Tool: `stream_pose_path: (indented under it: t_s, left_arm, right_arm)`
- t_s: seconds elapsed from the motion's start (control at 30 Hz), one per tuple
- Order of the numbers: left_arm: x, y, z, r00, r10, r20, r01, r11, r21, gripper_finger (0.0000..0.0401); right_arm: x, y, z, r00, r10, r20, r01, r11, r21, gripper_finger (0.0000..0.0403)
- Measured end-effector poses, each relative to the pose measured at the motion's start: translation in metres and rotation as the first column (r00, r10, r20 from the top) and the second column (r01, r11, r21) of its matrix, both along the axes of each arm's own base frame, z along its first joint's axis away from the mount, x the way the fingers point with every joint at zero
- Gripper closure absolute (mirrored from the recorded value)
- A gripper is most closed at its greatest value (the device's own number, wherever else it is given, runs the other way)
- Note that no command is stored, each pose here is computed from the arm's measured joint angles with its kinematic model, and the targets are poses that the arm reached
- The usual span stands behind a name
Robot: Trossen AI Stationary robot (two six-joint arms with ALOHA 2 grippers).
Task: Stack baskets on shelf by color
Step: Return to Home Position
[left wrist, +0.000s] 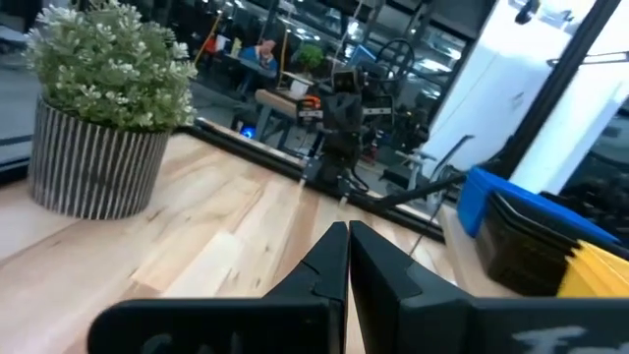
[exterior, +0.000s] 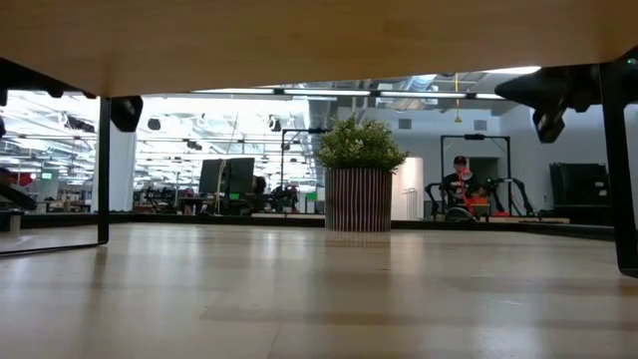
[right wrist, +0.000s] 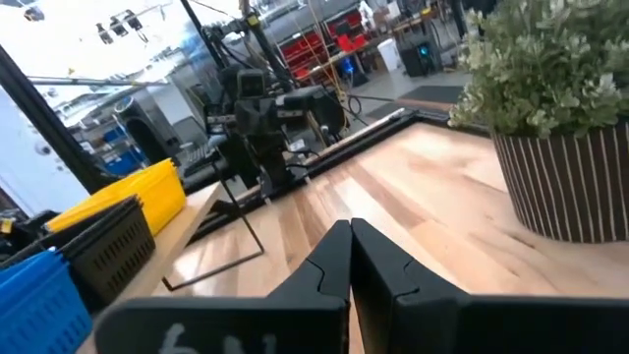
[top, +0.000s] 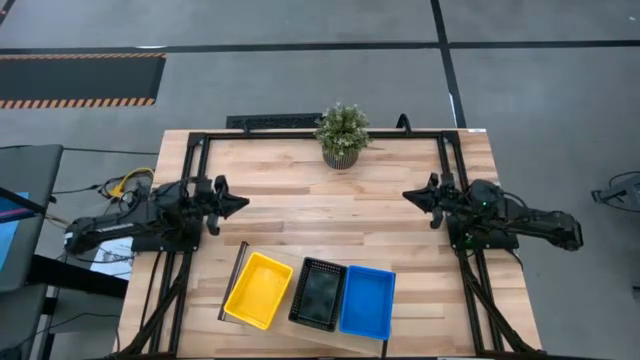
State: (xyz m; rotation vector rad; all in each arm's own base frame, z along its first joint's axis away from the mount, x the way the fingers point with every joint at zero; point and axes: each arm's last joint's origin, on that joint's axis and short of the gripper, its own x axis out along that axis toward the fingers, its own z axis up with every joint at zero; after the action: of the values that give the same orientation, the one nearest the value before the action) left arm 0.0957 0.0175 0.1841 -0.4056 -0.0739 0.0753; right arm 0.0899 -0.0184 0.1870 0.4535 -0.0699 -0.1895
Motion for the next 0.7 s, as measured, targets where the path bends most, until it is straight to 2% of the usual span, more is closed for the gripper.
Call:
stream_pose_path:
  t_s: [0.3, 0.4, 0.5, 0.7]
  left_arm:
    - [-0.003, -0.001, -0.01, 0.997, -0.019, -0.07, 0.017, 1.0, -0.023, 0.0401]
    - [-0.002, 0.0, -0.011, 0.998, 0.003, -0.069, -0.004, 1.0, -0.01, 0.0401]
    - [-0.002, 0.0, -0.011, 0.997, 0.02, -0.07, -0.019, 1.0, 0.007, 0.0401]
    - [-0.002, 0.0, -0.011, 0.996, 0.038, -0.078, -0.035, 0.999, 0.041, 0.0401]
  right_arm:
    - [-0.003, -0.001, 0.002, 0.997, -0.022, -0.071, 0.022, 1.0, 0.001, 0.0377]
    - [0.0, -0.002, -0.01, 0.997, -0.019, -0.079, 0.021, 1.0, 0.013, 0.0377]
    - [0.004, -0.002, -0.017, 1.0, -0.023, -0.006, 0.023, 1.0, 0.014, 0.0377]
    - [0.005, -0.003, -0.019, 0.999, -0.045, -0.002, 0.045, 0.998, -0.035, 0.0377]
